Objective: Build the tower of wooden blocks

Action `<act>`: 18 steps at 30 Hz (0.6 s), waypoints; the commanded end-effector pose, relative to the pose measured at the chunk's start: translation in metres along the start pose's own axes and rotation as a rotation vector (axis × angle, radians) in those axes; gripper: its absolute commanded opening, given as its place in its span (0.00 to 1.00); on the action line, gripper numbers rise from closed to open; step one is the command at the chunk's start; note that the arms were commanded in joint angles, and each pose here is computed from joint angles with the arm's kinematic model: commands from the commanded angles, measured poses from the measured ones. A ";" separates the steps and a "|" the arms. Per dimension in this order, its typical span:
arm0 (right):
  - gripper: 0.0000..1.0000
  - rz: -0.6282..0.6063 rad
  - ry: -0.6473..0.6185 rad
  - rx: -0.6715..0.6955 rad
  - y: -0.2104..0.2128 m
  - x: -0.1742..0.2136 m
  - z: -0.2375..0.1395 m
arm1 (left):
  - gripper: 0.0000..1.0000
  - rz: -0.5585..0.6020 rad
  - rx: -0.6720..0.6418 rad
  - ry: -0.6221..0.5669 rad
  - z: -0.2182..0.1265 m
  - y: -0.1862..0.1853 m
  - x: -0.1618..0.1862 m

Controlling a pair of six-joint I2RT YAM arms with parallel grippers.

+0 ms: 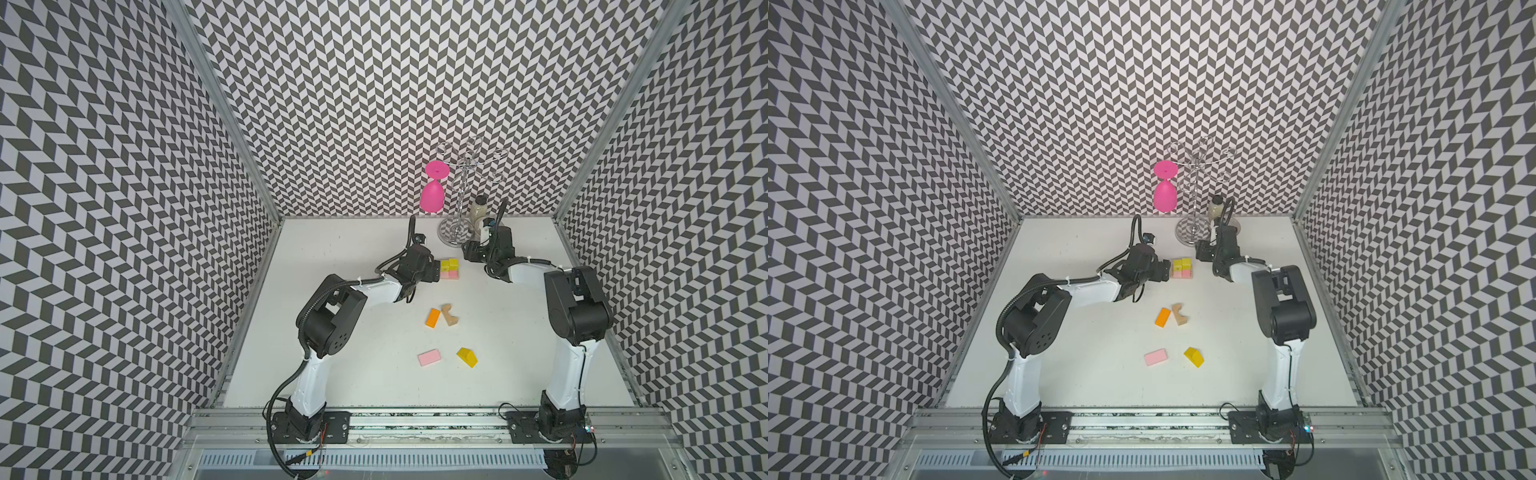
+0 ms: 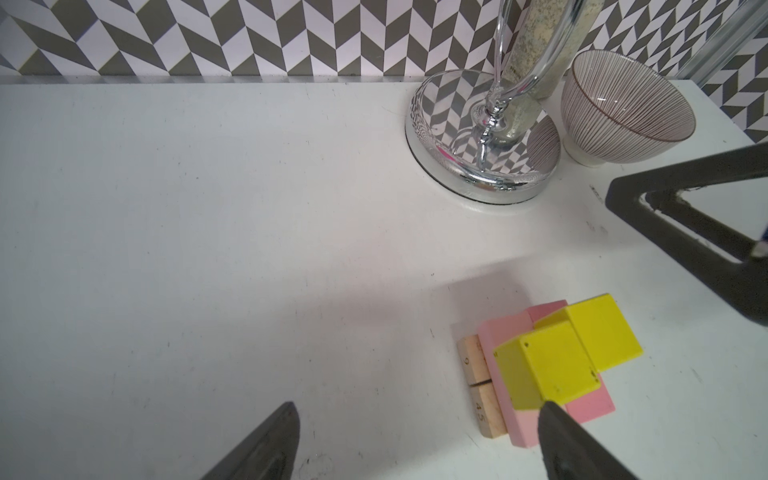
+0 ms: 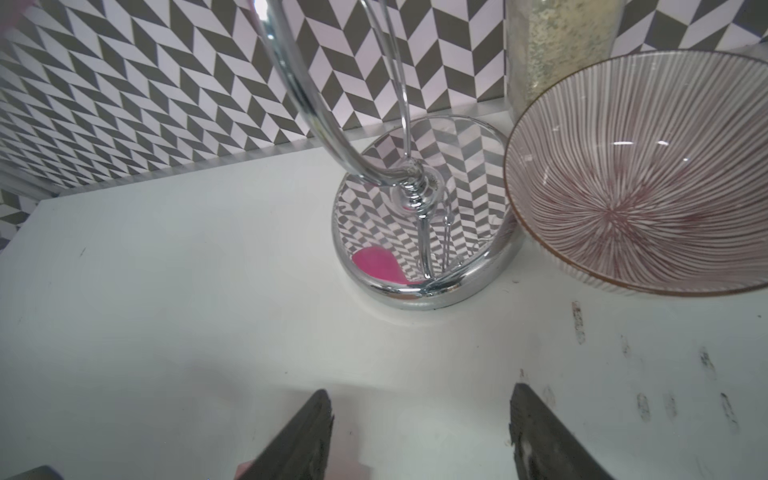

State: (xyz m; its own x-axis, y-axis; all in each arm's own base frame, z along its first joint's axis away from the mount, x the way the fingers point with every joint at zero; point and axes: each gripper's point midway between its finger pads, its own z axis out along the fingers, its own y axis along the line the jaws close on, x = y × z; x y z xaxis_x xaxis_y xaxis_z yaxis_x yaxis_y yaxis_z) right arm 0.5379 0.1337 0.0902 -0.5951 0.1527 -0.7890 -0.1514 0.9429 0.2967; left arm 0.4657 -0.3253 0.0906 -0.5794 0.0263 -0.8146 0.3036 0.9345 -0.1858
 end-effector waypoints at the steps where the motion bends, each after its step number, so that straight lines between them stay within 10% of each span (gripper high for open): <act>1: 0.67 -0.073 -0.027 -0.040 0.022 -0.005 0.006 | 0.90 -0.003 -0.001 -0.052 -0.007 0.000 -0.019; 18: 0.66 -0.089 0.019 0.003 0.023 0.010 0.009 | 0.90 -0.011 -0.006 -0.059 -0.011 0.002 -0.025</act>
State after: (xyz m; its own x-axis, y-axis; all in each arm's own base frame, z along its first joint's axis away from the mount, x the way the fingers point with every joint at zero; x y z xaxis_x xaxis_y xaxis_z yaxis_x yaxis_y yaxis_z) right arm 0.5304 0.1587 0.0773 -0.6209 0.0769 -0.7801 -0.1948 0.9488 0.2486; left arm 0.4679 -0.3224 0.0908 -0.5781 0.0241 -0.8156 0.2991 0.9363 -0.1843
